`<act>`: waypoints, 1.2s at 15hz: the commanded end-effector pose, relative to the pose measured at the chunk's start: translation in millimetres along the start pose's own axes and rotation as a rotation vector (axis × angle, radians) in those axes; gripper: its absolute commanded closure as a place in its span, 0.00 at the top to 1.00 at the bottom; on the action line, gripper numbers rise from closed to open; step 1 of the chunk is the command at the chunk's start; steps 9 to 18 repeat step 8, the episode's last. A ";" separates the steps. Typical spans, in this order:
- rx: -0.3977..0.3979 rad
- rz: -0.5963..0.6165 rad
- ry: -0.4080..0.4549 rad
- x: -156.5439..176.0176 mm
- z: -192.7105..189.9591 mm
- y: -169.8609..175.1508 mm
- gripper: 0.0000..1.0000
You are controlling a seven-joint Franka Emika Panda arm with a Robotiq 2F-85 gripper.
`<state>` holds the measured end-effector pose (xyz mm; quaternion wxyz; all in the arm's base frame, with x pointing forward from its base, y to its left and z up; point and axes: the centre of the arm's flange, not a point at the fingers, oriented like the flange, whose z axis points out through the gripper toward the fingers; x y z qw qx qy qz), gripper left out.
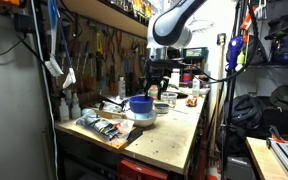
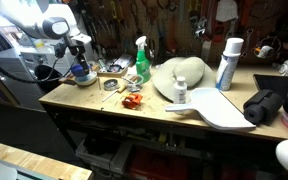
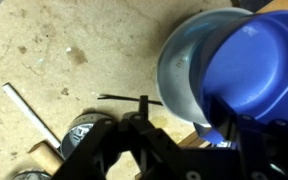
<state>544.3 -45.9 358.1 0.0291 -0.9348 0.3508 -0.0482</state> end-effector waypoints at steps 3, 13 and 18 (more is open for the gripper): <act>0.281 -0.083 0.021 19.5 -83.6 93.0 1.00; 0.399 -0.106 0.068 26.6 -113.0 90.3 1.00; 0.399 -0.106 0.068 26.6 -113.0 90.3 1.00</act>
